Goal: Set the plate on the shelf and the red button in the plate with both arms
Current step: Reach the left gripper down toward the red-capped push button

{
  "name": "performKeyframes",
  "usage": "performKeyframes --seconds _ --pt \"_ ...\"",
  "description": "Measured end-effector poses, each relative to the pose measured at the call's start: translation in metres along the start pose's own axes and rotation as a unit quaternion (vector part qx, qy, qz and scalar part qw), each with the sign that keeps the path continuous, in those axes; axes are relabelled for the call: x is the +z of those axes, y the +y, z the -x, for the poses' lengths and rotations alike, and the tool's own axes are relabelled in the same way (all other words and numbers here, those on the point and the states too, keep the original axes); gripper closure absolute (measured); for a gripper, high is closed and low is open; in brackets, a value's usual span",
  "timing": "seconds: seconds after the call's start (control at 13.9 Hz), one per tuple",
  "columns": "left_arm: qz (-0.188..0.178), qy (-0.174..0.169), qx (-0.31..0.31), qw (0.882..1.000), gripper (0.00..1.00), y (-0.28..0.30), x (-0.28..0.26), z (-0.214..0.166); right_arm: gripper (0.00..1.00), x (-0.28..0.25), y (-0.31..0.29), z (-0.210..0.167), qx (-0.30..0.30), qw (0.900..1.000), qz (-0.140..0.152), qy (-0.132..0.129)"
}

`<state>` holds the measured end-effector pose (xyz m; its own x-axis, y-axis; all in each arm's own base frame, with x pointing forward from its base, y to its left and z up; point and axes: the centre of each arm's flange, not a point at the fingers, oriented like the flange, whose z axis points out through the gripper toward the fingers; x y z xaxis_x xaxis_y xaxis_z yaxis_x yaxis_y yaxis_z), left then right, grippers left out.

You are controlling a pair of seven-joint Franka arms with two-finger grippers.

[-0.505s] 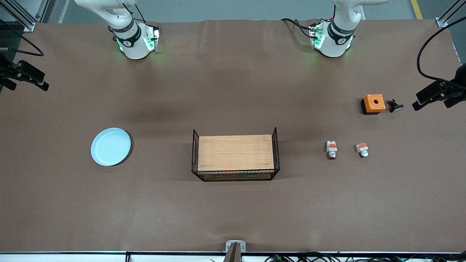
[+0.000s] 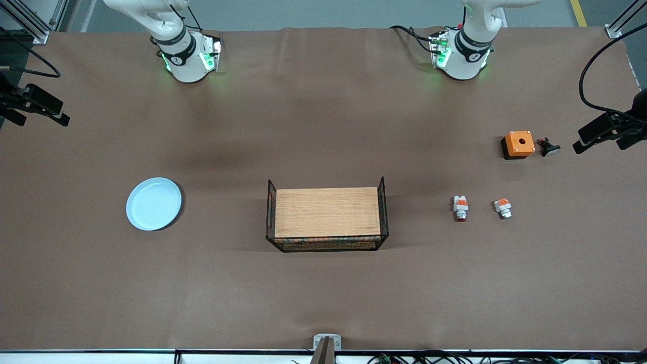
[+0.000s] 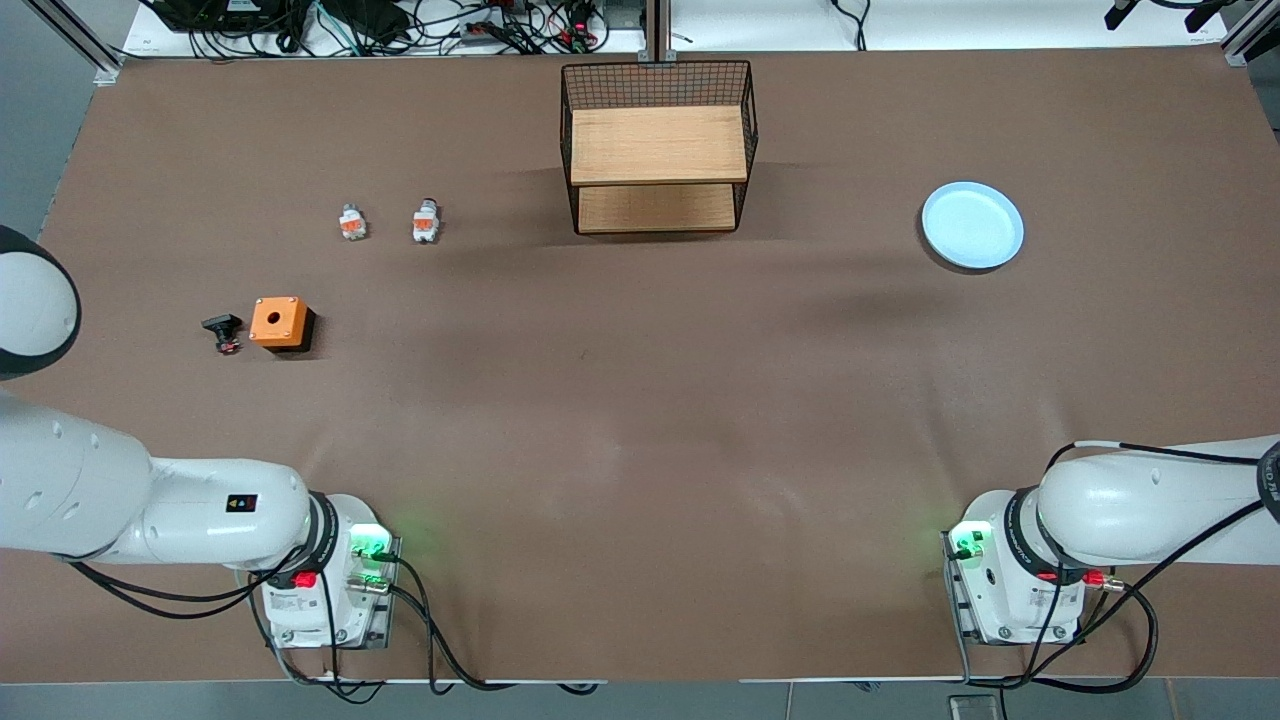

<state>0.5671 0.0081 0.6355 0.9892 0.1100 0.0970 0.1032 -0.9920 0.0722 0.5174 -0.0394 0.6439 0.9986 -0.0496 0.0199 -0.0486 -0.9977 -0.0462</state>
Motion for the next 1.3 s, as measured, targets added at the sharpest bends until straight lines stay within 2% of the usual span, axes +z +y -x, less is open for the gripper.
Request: performKeyframes --seconds 0.22,0.58,0.72,0.87,1.3 --pt "-0.001 -0.01 0.0 1.0 0.0 0.0 0.006 0.0 0.0 0.0 0.0 0.0 0.0 1.0 0.0 0.0" --pt "-0.009 -0.097 0.01 0.995 0.0 0.014 0.084 -0.011 0.0 0.0 0.001 0.0 -0.001 1.0 0.003 -0.001" --pt "-0.011 -0.121 0.022 0.992 0.0 0.028 0.12 -0.015 0.0 0.0 0.001 0.0 -0.002 1.0 0.005 -0.001" --pt "-0.01 -0.124 0.034 0.992 0.0 0.043 0.155 -0.018 0.0 0.001 0.002 0.0 -0.002 1.0 0.01 -0.001" --pt "-0.007 -0.097 0.038 0.995 0.0 0.048 0.256 -0.003 0.0 0.002 0.002 0.001 -0.002 1.0 0.011 -0.002"
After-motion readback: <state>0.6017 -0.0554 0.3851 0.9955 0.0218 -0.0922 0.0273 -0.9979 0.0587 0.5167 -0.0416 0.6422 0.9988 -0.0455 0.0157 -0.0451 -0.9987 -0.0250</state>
